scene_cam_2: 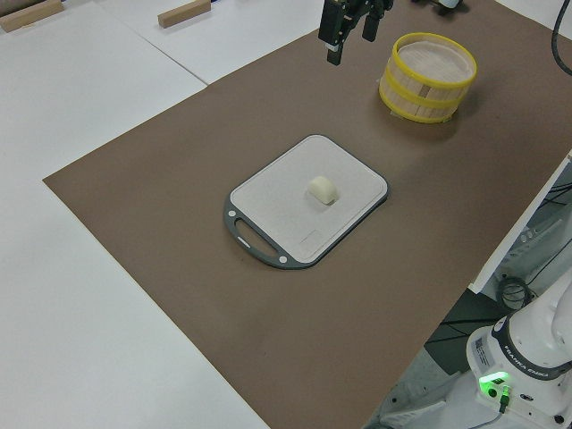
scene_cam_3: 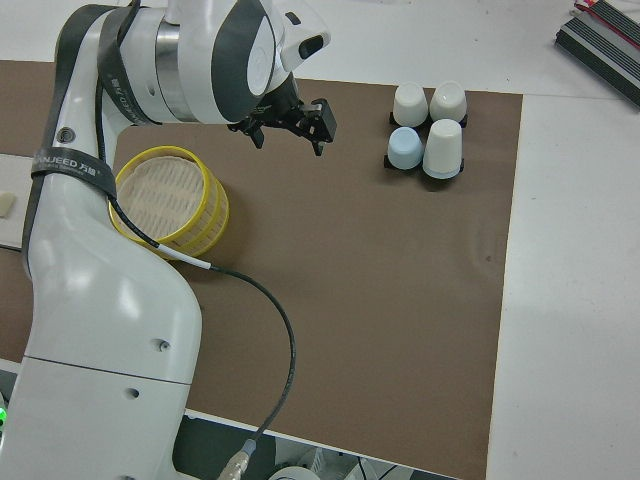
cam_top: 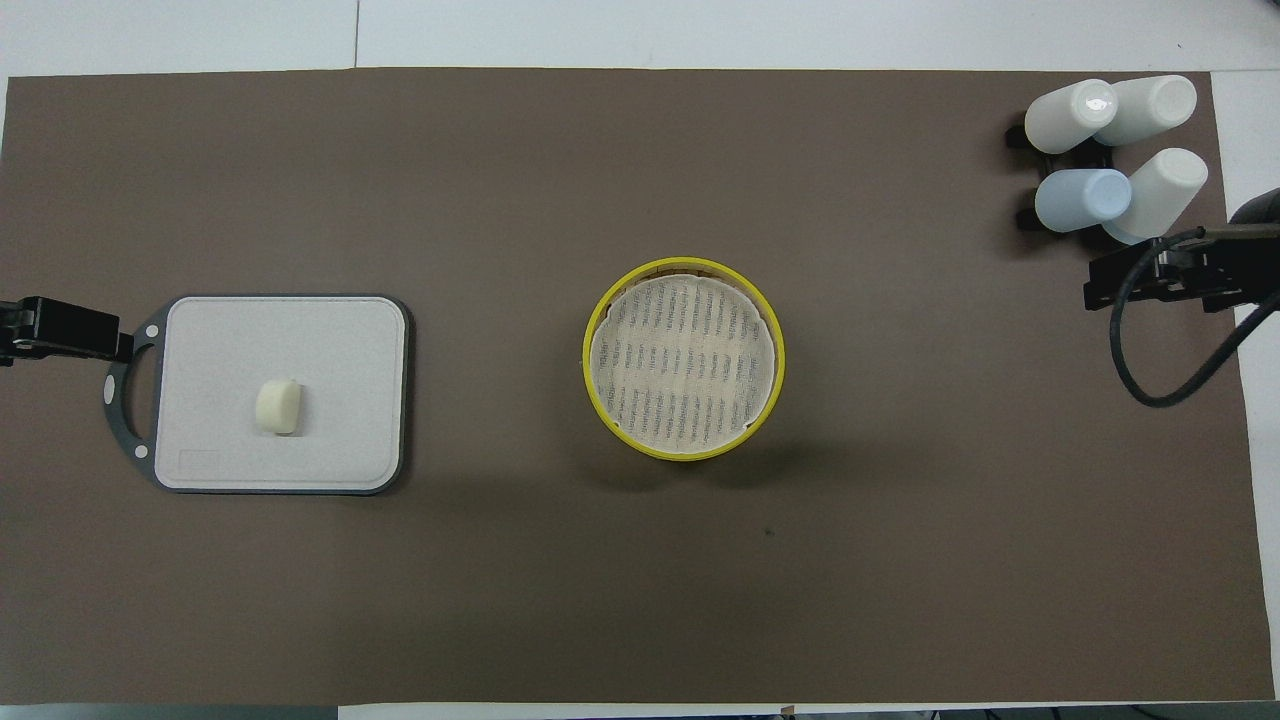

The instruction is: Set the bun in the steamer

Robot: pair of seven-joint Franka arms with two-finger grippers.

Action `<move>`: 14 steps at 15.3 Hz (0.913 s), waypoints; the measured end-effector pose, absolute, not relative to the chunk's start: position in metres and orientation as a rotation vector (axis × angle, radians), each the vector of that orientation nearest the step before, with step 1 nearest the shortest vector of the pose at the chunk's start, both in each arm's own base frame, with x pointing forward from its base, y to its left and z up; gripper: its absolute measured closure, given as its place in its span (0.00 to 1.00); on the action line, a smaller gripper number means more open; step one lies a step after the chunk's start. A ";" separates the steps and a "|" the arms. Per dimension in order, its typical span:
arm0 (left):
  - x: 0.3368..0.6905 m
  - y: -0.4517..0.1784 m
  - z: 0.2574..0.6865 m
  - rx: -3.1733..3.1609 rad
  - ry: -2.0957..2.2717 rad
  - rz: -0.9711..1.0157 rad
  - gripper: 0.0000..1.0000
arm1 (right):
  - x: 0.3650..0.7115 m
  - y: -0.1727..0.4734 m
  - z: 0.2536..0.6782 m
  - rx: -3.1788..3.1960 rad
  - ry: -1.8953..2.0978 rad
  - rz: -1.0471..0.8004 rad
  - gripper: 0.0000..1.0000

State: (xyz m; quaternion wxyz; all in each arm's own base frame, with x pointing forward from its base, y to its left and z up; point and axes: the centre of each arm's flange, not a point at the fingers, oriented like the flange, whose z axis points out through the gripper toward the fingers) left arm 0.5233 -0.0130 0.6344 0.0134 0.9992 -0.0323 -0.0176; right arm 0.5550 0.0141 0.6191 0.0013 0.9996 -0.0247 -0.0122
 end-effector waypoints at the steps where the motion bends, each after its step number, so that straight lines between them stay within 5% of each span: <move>1: 0.523 -0.012 0.634 3.113 -0.099 -0.055 0.00 | 0.555 0.014 0.619 3.138 -0.077 -0.038 0.00; 10: 0.523 -0.011 0.634 3.113 -0.094 -0.056 0.00 | 0.551 0.035 0.620 3.143 -0.003 -0.056 0.00; 14: 0.522 -0.009 0.630 3.112 -0.091 -0.069 0.00 | 0.541 0.199 0.604 3.152 0.049 -0.006 0.00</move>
